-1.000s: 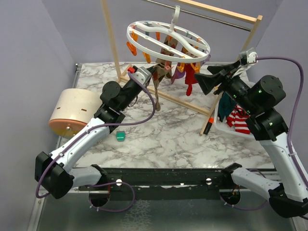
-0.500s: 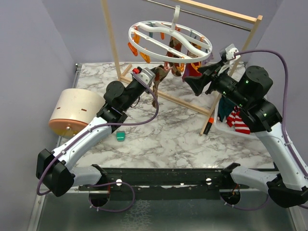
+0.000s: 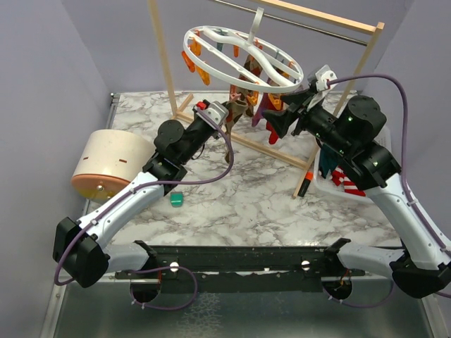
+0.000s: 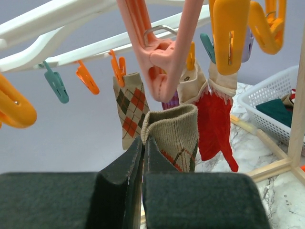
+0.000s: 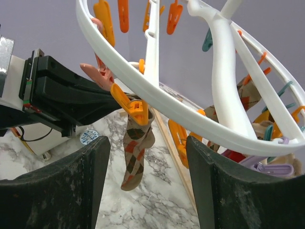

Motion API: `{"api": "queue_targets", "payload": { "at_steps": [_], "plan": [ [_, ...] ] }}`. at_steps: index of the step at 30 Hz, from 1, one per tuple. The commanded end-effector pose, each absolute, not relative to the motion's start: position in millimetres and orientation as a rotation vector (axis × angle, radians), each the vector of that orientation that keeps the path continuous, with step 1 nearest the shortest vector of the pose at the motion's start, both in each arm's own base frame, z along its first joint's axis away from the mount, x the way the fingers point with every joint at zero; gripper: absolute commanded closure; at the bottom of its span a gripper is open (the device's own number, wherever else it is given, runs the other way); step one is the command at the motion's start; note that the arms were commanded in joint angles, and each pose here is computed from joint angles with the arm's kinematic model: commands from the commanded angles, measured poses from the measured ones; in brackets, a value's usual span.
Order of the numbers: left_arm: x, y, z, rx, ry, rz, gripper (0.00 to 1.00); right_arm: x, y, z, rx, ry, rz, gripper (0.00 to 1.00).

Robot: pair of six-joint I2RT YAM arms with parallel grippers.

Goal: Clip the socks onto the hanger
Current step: Rotate the hanger at the clothesline.

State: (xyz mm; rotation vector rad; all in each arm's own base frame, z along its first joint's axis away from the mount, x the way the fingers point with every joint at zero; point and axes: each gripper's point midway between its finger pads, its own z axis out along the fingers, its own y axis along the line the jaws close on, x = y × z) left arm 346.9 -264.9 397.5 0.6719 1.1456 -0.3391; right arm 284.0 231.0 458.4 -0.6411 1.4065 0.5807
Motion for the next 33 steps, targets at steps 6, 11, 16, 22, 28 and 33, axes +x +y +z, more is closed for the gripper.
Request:
{"api": "queue_targets", "payload": {
  "at_steps": [6,11,16,22,28,33],
  "plan": [
    [363,-253,434,0.572,1.115,-0.241,1.00,277,247,476,-0.664,1.337,0.680,0.30],
    [361,-260,453,0.570,1.077,-0.286,1.00,267,241,477,-0.672,1.350,0.684,0.30],
    [346,-275,465,0.609,1.031,-0.358,1.00,253,238,475,-0.718,1.360,0.694,0.31],
    [327,-289,471,0.658,0.987,-0.415,1.00,244,237,469,-0.739,1.367,0.714,0.31],
    [326,-287,474,0.650,0.983,-0.390,1.00,253,243,466,-0.673,1.395,0.757,0.31],
    [326,-286,475,0.648,0.980,-0.379,1.00,258,246,473,-0.619,1.375,0.777,0.31]
  ]
}}
